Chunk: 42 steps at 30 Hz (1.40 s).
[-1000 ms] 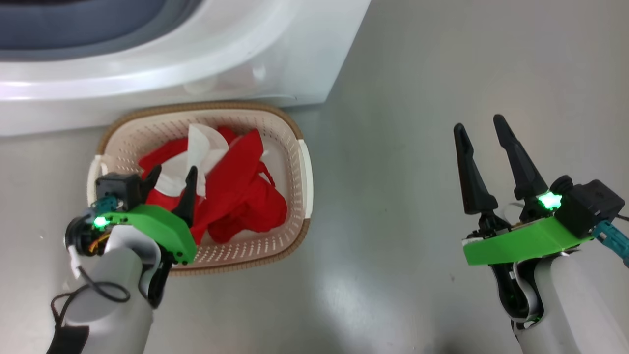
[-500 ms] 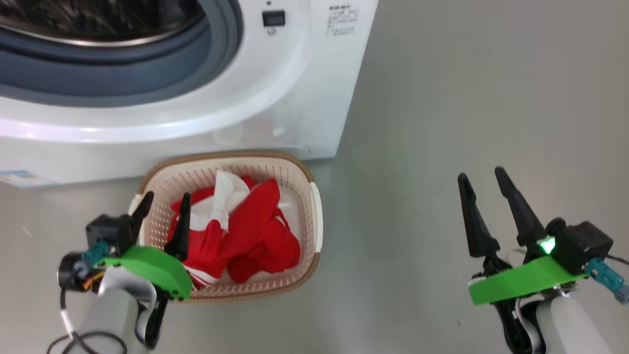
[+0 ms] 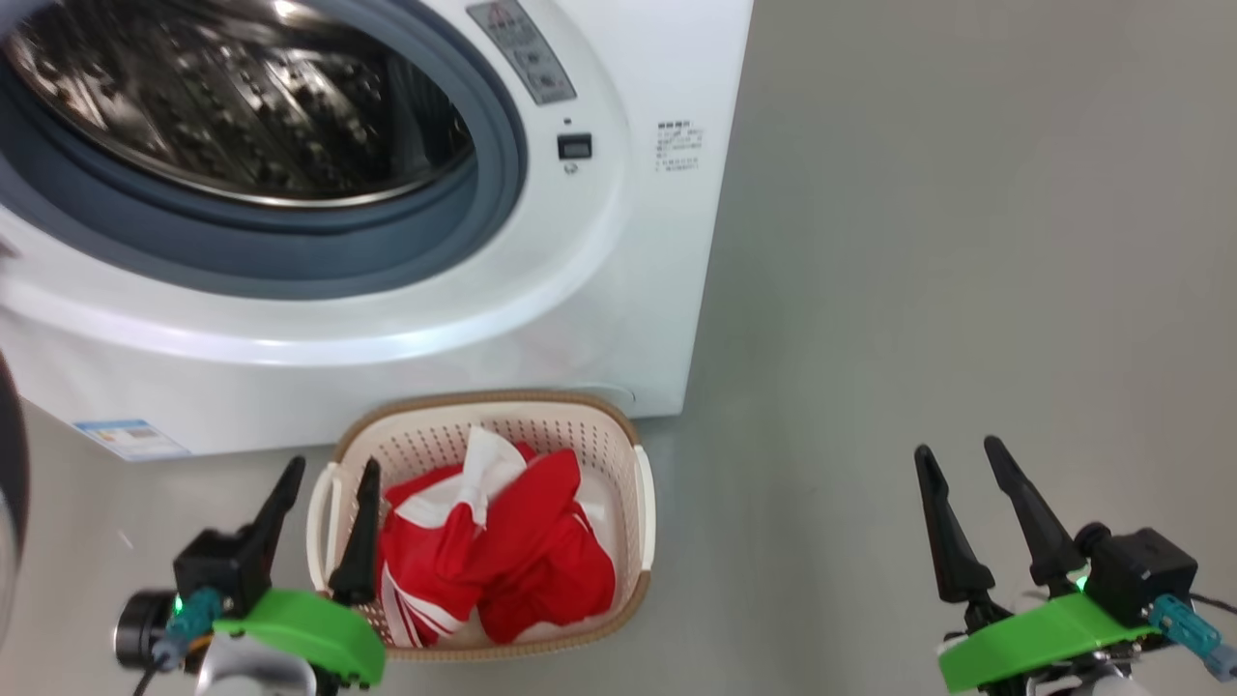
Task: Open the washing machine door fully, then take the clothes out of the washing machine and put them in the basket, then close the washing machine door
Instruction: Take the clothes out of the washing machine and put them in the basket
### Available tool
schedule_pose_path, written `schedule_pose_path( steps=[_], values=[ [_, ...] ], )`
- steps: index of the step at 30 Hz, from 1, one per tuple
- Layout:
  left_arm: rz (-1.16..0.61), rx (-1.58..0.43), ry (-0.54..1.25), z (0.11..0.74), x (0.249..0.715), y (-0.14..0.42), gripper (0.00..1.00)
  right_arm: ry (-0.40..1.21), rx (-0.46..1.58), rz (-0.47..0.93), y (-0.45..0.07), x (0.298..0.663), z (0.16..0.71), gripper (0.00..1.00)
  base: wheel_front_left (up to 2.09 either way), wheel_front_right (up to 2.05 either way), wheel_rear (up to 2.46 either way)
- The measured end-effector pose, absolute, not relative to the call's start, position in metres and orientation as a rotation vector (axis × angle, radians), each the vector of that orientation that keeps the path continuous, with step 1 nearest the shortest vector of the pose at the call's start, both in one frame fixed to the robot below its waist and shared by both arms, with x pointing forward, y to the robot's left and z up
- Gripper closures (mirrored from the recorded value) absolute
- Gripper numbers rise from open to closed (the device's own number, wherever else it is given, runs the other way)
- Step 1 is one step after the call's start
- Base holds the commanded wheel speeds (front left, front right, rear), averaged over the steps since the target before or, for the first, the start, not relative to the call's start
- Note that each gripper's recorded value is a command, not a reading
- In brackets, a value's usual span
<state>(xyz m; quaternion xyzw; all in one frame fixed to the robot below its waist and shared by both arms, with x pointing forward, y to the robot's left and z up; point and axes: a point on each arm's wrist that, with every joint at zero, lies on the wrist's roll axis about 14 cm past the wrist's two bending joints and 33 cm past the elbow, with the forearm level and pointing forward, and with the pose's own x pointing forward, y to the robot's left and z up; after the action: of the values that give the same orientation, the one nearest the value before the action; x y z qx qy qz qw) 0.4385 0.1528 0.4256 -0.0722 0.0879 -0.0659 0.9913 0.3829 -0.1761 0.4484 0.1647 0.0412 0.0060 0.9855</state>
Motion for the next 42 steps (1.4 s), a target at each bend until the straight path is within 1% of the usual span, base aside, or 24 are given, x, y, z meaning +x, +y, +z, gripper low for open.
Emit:
schedule_pose_path(
  steps=[9,23,42],
  values=[
    [-0.069,-0.137,0.103,0.45,0.404,0.174,0.0,0.052,0.322,0.018,-0.179,0.363,0.461,0.0,0.0,0.0,0.0],
    [0.009,-0.098,0.066,0.459,0.362,0.201,0.0,0.045,0.321,0.002,-0.186,0.343,0.464,0.0,0.0,0.0,0.0],
    [0.024,-0.104,0.064,0.46,0.359,0.203,0.0,0.055,0.324,-0.014,-0.189,0.339,0.46,0.0,0.0,0.0,0.0]
  ],
)
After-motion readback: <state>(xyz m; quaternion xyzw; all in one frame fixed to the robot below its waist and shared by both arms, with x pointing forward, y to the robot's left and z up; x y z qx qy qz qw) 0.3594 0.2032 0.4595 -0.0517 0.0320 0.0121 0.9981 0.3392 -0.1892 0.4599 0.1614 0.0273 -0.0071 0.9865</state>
